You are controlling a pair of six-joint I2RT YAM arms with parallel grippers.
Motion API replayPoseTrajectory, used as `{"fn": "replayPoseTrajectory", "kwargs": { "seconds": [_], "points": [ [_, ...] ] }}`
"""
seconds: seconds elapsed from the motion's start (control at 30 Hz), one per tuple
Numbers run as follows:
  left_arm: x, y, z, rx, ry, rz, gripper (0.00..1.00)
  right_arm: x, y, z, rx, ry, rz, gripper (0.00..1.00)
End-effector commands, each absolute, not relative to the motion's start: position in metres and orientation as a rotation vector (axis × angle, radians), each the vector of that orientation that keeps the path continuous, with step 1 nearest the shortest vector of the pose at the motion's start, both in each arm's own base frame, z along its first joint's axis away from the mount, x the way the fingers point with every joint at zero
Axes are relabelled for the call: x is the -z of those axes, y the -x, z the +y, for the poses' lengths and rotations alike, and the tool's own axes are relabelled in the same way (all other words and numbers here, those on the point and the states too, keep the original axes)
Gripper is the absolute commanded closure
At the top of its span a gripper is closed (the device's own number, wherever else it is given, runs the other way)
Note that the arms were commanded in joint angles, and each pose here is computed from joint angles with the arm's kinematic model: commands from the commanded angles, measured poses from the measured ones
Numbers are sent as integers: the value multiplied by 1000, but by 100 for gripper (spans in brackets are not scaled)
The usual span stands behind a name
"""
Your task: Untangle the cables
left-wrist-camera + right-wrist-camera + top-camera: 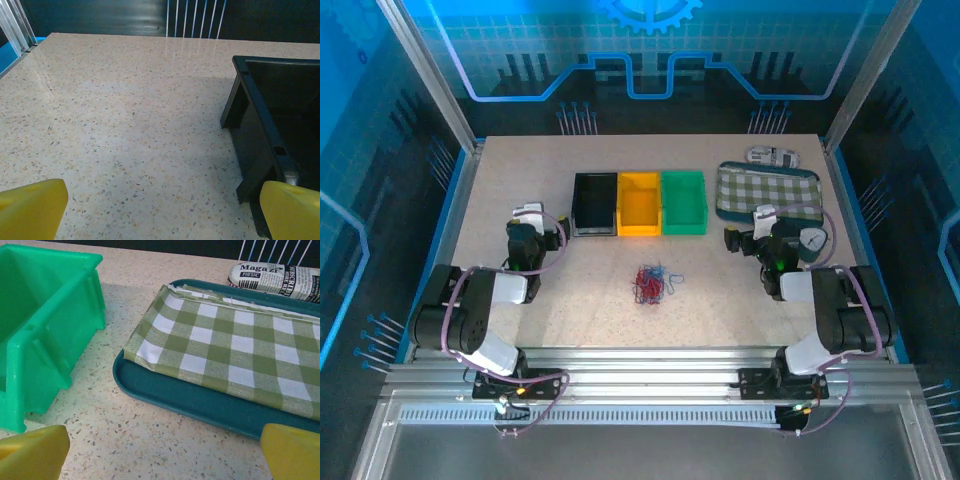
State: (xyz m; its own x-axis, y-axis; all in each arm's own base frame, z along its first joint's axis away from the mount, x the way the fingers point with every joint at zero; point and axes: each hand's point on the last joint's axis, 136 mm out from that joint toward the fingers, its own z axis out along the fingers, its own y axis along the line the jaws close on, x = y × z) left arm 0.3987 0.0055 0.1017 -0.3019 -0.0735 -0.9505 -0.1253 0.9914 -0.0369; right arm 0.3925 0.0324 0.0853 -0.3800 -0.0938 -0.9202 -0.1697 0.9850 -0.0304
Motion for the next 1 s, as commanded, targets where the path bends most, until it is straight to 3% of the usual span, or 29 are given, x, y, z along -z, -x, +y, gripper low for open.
{"fn": "replayPoseTrajectory", "kwargs": {
  "seconds": [0.0, 0.97],
  "points": [
    [-97, -396, 13, -61, 178, 1877, 1, -98, -399, 36, -73, 190, 1914, 0],
    [-97, -396, 13, -63, 179, 1878, 1, -97, -398, 36, -74, 190, 1916, 0]
  ]
}}
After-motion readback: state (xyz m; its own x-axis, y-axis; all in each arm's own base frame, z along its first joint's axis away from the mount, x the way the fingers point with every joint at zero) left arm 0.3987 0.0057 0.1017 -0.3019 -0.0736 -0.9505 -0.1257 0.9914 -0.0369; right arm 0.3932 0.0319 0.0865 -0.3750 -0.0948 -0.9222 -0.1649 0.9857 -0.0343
